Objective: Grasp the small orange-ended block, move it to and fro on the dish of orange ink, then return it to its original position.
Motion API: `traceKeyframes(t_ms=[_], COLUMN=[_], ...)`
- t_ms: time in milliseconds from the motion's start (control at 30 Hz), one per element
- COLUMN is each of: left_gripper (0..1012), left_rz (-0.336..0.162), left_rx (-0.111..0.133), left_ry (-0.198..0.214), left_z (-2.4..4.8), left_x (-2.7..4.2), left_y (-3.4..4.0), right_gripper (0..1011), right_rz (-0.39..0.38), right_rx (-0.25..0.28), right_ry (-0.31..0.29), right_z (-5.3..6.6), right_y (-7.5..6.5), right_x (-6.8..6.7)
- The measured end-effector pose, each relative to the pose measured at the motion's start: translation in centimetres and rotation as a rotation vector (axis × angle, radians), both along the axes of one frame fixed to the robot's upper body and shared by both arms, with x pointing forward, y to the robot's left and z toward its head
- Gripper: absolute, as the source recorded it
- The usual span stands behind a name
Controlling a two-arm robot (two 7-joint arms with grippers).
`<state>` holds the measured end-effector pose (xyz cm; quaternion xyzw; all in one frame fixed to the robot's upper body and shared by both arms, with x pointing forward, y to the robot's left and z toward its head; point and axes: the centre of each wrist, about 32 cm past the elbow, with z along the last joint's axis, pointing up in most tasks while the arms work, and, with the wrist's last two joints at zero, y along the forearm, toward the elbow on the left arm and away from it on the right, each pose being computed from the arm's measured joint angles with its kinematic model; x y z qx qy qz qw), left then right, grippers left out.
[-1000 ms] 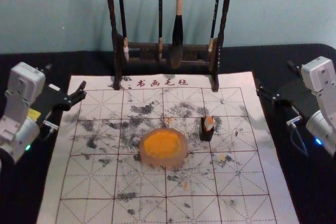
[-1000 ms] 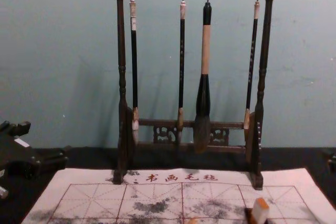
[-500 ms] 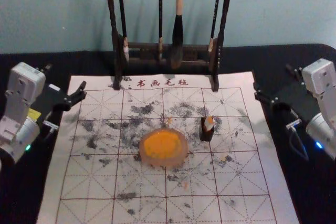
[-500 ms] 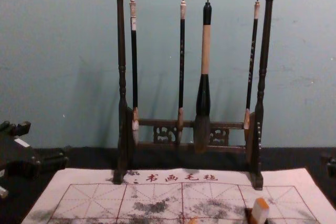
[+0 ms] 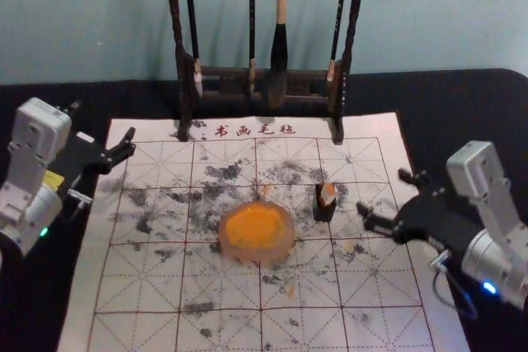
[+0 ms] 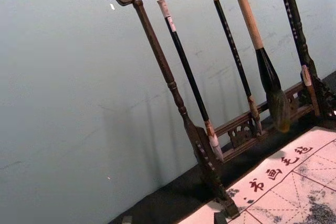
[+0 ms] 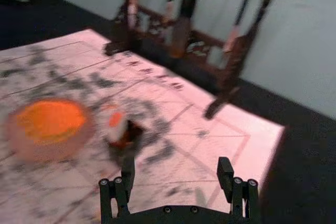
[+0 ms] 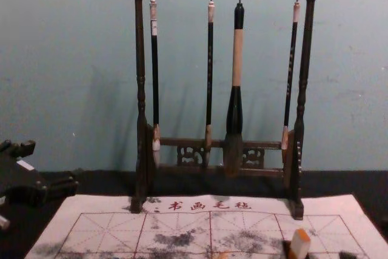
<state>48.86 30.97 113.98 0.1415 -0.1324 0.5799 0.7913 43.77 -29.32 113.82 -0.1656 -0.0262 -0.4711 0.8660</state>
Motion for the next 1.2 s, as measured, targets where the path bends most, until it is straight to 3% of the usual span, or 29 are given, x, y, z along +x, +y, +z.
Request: traceKeyframes(t_ms=[100,333,767,1200], left_gripper=[1001,1001,1001,1001], left_rz=[0.000,0.000,0.000,0.000], left_rx=[0.000,0.000,0.000,0.000], left_ry=[0.000,0.000,0.000,0.000], left_z=[0.00,0.00,0.00,0.00], left_x=[0.00,0.00,0.00,0.00], left_y=[0.00,0.00,0.00,0.00], right_gripper=[1003,1003,1003,1003], right_rz=[0.051,0.084,0.051,0.011], right_rx=[0.016,0.044,0.111,0.109], right_ry=[0.040,0.047,-0.007,-0.031], right_z=[-0.2,-0.9,-2.1,-2.5], right_y=[0.7,2.3,5.8,6.9], right_x=[-0.8,-1.1,0.5,1.2])
